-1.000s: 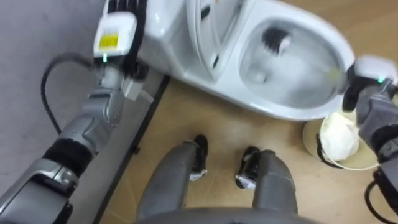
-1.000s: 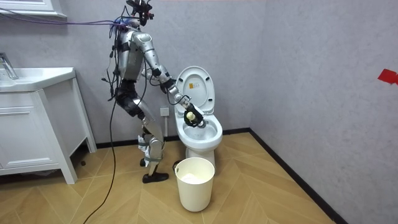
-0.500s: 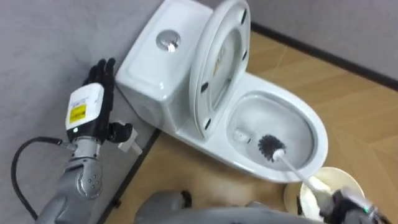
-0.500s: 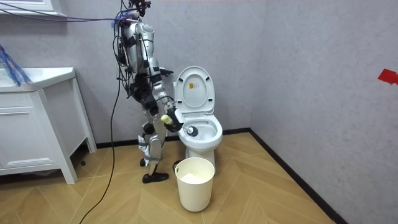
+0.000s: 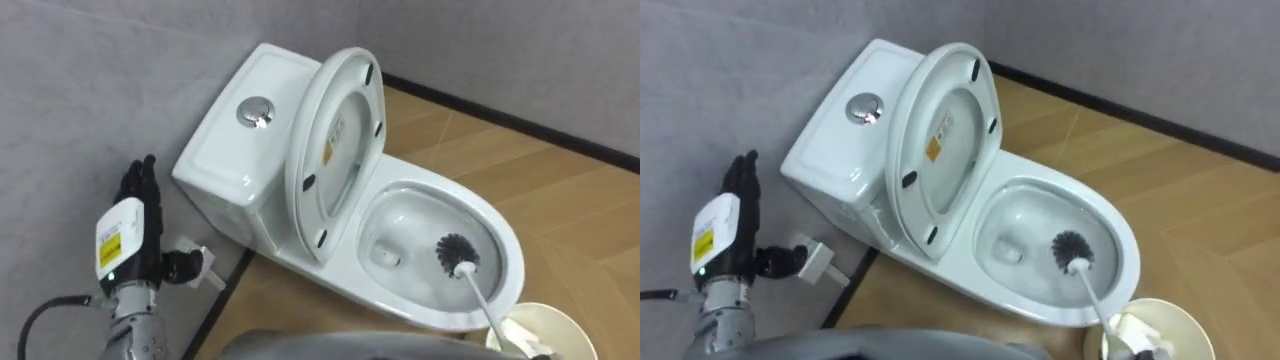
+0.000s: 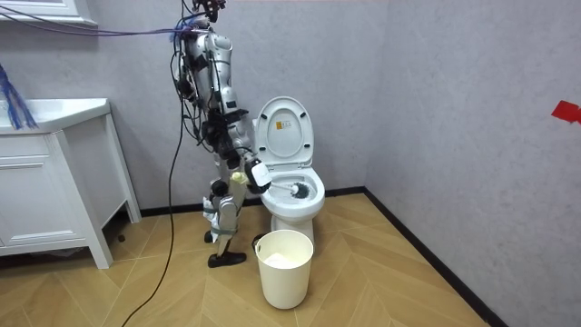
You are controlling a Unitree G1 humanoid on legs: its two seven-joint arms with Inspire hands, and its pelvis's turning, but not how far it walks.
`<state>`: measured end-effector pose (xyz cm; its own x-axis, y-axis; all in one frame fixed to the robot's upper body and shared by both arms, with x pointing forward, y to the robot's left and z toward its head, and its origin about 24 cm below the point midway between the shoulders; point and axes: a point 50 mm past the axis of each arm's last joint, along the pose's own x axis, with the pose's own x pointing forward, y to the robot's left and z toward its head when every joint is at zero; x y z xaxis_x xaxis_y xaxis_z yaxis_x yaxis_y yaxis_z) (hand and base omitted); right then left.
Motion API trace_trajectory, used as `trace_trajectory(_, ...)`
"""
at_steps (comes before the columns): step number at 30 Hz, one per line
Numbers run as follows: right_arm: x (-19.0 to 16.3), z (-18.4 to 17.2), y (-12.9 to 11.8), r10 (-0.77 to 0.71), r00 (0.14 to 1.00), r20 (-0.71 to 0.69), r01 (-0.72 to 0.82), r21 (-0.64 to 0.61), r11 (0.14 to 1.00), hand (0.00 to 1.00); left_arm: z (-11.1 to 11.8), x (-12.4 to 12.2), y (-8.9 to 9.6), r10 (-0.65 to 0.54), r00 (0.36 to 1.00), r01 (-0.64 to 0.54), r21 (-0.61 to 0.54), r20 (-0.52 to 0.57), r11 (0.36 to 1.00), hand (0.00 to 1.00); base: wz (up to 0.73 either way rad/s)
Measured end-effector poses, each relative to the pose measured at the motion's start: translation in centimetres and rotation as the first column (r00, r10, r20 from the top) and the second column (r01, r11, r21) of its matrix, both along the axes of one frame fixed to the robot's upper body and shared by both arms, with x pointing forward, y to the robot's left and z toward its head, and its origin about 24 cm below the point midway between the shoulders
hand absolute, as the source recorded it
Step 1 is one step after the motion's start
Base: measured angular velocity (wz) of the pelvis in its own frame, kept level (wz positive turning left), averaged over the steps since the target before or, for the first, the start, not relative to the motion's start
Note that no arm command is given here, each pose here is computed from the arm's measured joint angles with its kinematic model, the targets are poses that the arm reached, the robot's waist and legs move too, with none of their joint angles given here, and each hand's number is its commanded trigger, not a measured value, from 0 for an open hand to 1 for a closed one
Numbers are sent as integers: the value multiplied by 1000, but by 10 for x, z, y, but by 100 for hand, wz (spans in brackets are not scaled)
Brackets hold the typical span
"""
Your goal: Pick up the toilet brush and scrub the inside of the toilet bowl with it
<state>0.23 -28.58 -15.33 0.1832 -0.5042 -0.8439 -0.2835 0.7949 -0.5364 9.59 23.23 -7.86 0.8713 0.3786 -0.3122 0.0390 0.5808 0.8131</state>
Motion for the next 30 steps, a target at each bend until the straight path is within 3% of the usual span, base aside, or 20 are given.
trace_trajectory(5, 6, 2, -5, -120, 990, 71, 122, -25, 992, 100, -23, -33, 14, 165, 977, -173, -46, -137, 984, 0, -16)
trace_trajectory(9, 8, 5, -10, -202, 970, 138, 212, -64, 975, 100, -43, -58, 28, 299, 909, -326, -49, -291, 944, 0, -23)
trace_trajectory(11, 7, 6, -12, -226, 961, 159, 242, -91, 966, 100, -53, -74, 34, 369, 844, -418, -44, -390, 908, 0, -22)
trace_trajectory(17, 1, 7, -9, -260, 947, 189, 288, -137, 948, 100, -66, -101, 38, 421, 722, -528, -44, -549, 848, 0, -27)
trace_trajectory(20, -8, 7, -7, -300, 936, 185, 329, -149, 933, 100, -72, -107, 34, 396, 665, -549, -56, -633, 834, 0, -38)
trace_trajectory(23, -17, 6, -5, -321, 931, 172, 348, -160, 924, 100, -73, -102, 34, 375, 648, -559, -80, -663, 825, 0, -29)
trace_trajectory(24, -19, 6, -4, -324, 931, 166, 350, -165, 922, 42, -74, -102, 34, 370, 644, -560, -83, -670, 824, 0, -35)
trace_trajectory(25, -24, 6, -1, -332, 931, 150, 355, -171, 919, 3, -74, -102, 34, 360, 636, -562, -89, -683, 822, 0, -39)
trace_trajectory(30, -33, 3, 6, -343, 934, 100, 355, -164, 920, 0, -77, -84, 29, 305, 649, -534, -132, -697, 835, 0, -15)
